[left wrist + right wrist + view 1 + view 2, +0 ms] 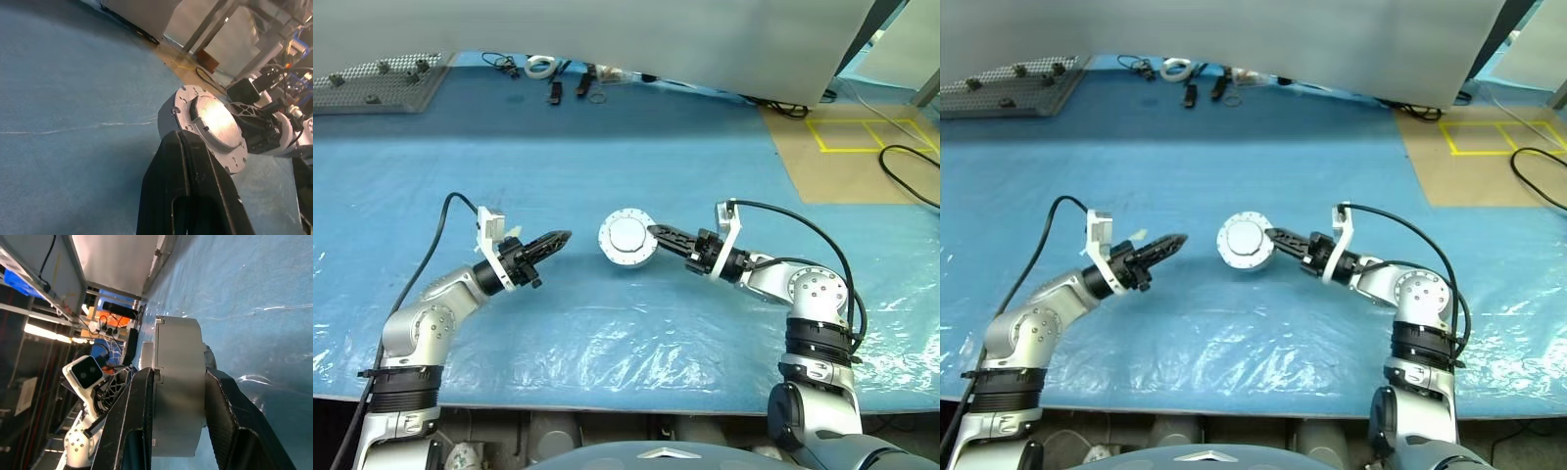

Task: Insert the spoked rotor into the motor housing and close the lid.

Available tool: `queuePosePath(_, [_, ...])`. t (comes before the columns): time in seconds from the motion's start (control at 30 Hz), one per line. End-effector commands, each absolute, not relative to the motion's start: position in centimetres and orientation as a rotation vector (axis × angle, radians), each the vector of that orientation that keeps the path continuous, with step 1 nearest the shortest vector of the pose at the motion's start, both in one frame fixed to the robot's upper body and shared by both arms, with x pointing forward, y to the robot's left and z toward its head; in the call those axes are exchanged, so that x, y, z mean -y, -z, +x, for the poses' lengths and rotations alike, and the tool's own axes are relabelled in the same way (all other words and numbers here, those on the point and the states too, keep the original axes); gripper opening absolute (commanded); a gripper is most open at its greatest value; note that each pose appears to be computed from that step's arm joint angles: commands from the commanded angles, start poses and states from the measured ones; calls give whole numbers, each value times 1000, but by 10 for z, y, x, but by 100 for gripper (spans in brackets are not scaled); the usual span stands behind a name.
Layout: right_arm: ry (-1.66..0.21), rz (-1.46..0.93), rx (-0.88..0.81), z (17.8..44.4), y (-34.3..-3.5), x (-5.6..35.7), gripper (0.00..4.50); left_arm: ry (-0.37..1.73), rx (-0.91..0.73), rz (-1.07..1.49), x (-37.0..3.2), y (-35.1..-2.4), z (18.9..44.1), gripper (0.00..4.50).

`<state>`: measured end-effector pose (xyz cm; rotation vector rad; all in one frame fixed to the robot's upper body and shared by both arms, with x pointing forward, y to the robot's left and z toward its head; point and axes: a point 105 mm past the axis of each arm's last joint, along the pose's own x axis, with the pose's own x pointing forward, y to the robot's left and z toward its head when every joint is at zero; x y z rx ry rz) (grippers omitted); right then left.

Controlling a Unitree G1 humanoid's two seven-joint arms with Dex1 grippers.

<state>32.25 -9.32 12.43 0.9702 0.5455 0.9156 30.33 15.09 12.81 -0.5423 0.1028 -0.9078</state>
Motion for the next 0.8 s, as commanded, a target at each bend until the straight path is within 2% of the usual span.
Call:
queuePosePath(0.03, [-1003, 1036, -428, 326, -162, 91, 118, 876, -41, -639, -156, -143, 306, 0])
queuePosePath(0.17, [-1014, 1069, -405, 331, -174, 90, 118, 815, -16, -724, -162, -142, 309, 88])
queuePosePath(0.5, [-1009, 1081, -395, 335, -184, 85, 118, 768, -3, -948, -172, -140, 311, 429])
queuePosePath(0.53, [-1014, 1085, -389, 335, -186, 84, 118, 778, -16, -971, -169, -138, 309, 447])
queuePosePath(0.8, [-1036, 1104, -377, 334, -194, 77, 118, 943, -129, -1107, -134, -139, 297, 447])
